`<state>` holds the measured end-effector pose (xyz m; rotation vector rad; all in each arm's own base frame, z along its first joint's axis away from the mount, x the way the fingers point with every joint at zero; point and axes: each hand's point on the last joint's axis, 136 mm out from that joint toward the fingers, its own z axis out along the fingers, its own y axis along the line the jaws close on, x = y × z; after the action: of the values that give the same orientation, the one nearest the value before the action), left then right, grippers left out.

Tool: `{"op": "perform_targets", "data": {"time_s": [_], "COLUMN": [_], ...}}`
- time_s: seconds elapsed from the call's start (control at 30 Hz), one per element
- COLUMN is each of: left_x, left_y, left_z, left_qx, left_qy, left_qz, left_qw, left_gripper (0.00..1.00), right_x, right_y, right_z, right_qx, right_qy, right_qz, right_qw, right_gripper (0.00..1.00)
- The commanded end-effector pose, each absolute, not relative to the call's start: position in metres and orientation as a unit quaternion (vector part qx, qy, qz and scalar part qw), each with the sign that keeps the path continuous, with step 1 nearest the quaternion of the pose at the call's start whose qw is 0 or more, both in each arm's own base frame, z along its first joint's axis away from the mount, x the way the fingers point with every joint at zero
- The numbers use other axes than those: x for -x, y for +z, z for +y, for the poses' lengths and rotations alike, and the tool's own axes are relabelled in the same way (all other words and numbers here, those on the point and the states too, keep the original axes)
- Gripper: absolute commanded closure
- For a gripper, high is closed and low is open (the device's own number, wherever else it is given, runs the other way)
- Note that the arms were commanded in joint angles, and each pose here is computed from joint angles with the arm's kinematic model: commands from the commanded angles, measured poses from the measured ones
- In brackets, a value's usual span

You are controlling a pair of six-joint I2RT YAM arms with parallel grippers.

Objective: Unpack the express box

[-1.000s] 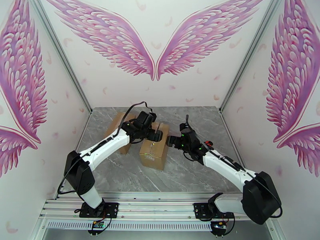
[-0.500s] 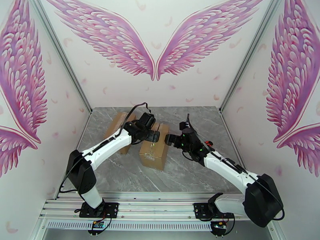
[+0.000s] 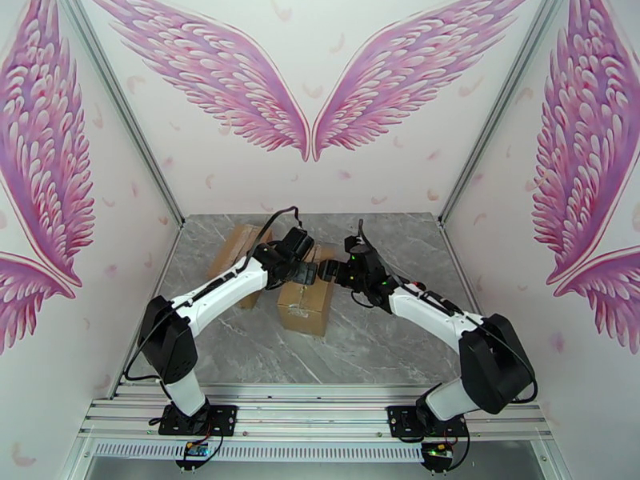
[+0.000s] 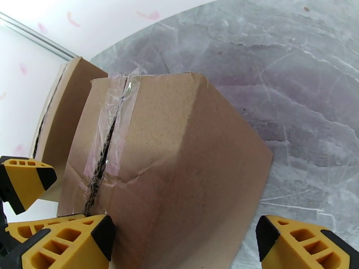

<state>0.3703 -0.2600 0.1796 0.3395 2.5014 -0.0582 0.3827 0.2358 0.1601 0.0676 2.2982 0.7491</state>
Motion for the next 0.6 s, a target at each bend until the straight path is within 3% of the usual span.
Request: {"op": "perform_targets", "data": {"time_s": [0.0,0.33,0.57], "left_x": [-0.364,-0.366,-0.377], "left_y": [0.172,0.181,0.221], "left_z": [-0.242,-0.226,-0.205], "left_qx": [-0.152,-0.168,-0.162], "left_qy": [0.052,0.129,0.174], "left_qz": [0.945,0.935,0.918], "left_qw": [0.284,0.284,0.317], "left_gripper": [0.13,0.21,0.24], "right_x": [-0.375,-0.375,-0.376], "right_y": [0.125,0.1,0.09], "right_z": [0.228,0.228,0.228], "right_qx": [-0.017,-0.008,-0.002], "right_qy": [0.237,0.205,0.19], "right_qz": [0.918,0.935,0.942], "right_qw": [0.317,0.289,0.278], "right_gripper": [0.14,0.17,0.18]}}
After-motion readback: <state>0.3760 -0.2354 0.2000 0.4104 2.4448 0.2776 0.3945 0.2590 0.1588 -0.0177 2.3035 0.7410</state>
